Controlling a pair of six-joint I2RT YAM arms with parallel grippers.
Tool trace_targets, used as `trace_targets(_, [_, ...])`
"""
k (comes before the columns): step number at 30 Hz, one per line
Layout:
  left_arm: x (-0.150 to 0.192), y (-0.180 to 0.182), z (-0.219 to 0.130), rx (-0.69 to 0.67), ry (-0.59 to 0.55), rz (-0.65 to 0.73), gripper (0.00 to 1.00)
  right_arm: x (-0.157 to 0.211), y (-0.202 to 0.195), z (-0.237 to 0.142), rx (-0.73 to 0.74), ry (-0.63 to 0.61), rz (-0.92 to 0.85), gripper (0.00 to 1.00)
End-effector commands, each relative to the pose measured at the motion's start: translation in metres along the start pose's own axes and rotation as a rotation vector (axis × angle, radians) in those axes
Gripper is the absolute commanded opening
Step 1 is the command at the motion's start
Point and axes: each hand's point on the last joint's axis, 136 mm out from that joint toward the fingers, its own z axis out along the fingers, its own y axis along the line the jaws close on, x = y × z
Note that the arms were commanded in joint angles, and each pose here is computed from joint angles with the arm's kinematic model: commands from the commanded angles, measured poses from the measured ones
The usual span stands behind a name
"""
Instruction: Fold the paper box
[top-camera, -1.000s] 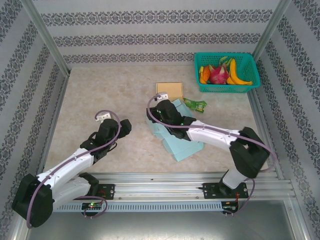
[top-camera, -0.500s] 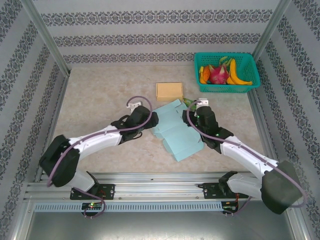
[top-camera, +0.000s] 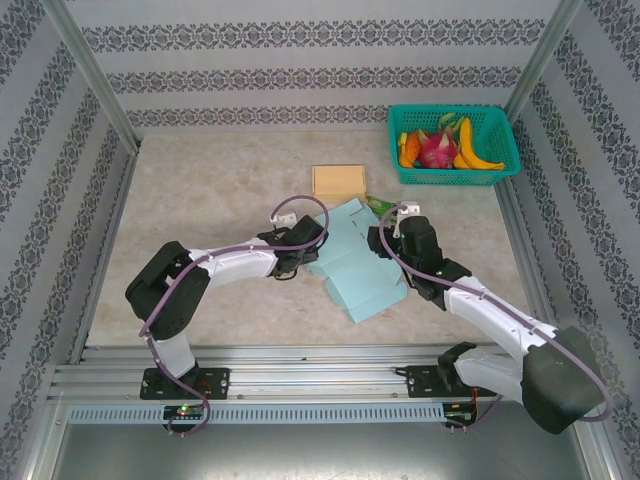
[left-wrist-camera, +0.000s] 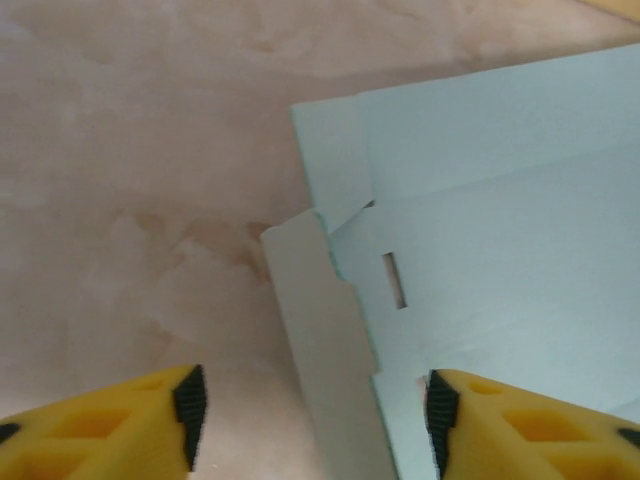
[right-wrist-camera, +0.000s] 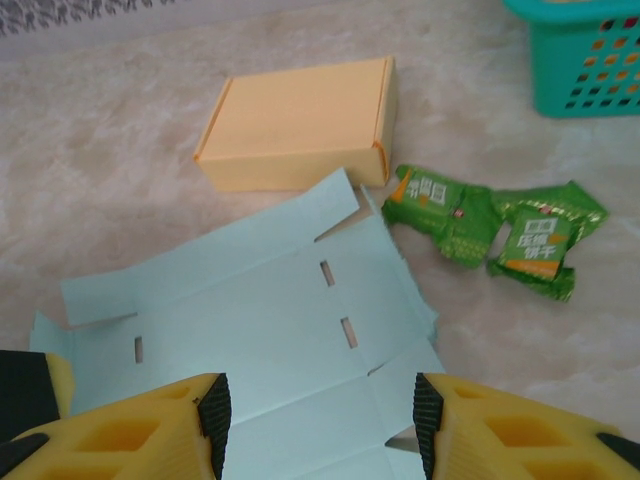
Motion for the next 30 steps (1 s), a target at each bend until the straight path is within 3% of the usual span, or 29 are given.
trace_targets(1, [-0.008, 0.007, -0.004, -0.049, -0.048, 0.0, 0.53, -0.01, 0.014, 0.003, -0.058, -0.003, -0.013, 0.53])
trace_targets(4, [-0.01, 0.009, -0.001, -0.042, -0.052, -0.002, 0.39, -0.012, 0.018, 0.003, -0.072, 0.008, -0.022, 0.53])
trace_targets(8, [-0.019, 0.007, -0.001, 0.011, -0.064, 0.003, 0.06, -0.017, 0.026, 0.002, -0.101, 0.011, -0.05, 0.53])
trace_targets(10, [-0.029, 0.006, -0.004, 0.038, -0.09, 0.019, 0.02, -0.022, 0.033, 0.003, -0.122, 0.015, -0.084, 0.53])
trace_targets(14, [-0.058, -0.007, -0.028, 0.147, -0.178, 0.109, 0.0, -0.039, 0.048, 0.002, -0.176, -0.007, -0.247, 0.53])
trace_targets(21, [-0.11, -0.017, -0.093, 0.279, -0.54, 0.31, 0.0, -0.06, 0.093, -0.006, -0.398, 0.096, -0.683, 0.55])
trace_targets(26, [-0.125, -0.009, -0.123, 0.323, -0.756, 0.378, 0.0, -0.069, 0.112, -0.013, -0.537, 0.154, -0.963, 0.55])
trace_targets(30, [-0.122, -0.01, -0.132, 0.382, -0.816, 0.417, 0.0, -0.074, 0.116, -0.011, -0.608, 0.141, -1.147, 0.56])
